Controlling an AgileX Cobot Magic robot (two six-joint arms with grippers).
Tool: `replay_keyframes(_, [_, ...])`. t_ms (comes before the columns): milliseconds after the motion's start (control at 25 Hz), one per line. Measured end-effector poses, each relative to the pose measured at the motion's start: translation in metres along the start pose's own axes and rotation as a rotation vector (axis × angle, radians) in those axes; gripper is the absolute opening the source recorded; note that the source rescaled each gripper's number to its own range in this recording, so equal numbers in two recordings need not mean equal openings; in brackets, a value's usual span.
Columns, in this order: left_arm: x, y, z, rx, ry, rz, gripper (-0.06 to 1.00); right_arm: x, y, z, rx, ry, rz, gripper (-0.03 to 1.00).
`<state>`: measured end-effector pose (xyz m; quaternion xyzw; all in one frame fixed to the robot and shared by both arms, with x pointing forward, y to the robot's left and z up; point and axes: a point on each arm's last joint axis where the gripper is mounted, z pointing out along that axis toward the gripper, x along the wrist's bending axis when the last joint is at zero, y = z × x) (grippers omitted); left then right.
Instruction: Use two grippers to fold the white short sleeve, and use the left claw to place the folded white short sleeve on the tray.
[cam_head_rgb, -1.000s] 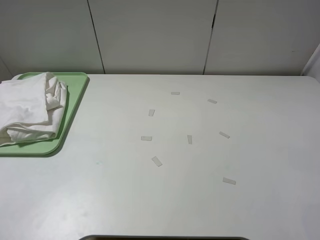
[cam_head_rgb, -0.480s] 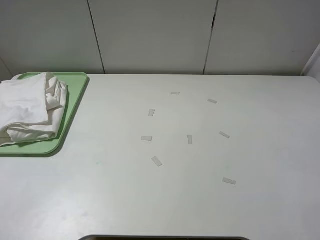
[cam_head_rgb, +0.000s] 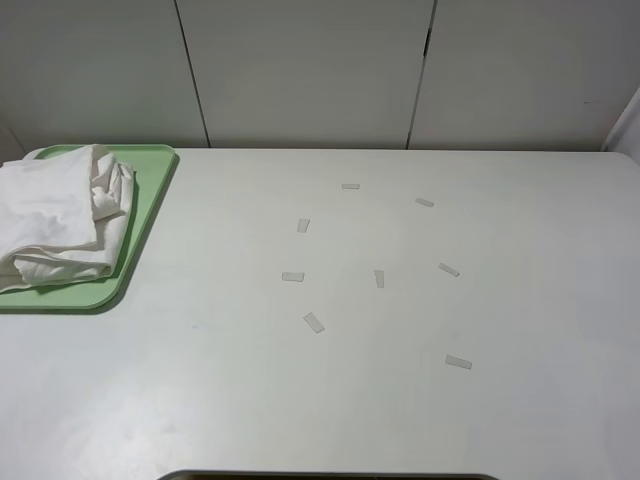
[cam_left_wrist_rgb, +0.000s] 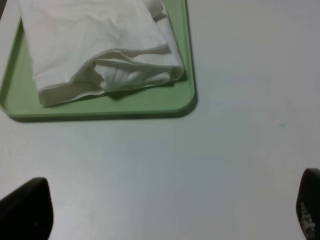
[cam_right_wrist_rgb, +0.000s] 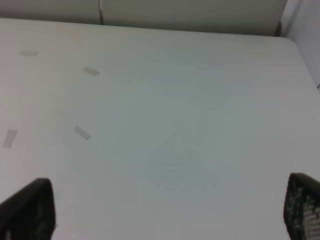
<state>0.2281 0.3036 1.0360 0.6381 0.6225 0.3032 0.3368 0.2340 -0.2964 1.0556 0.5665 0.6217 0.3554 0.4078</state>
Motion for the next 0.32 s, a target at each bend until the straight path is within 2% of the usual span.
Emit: replay_keyframes(320, [0.0001,0.0000,0.0000,0.000,0.001,0.000,0.97,0.0000,0.0000,0.0000,0.000,0.000,0.000,1.00])
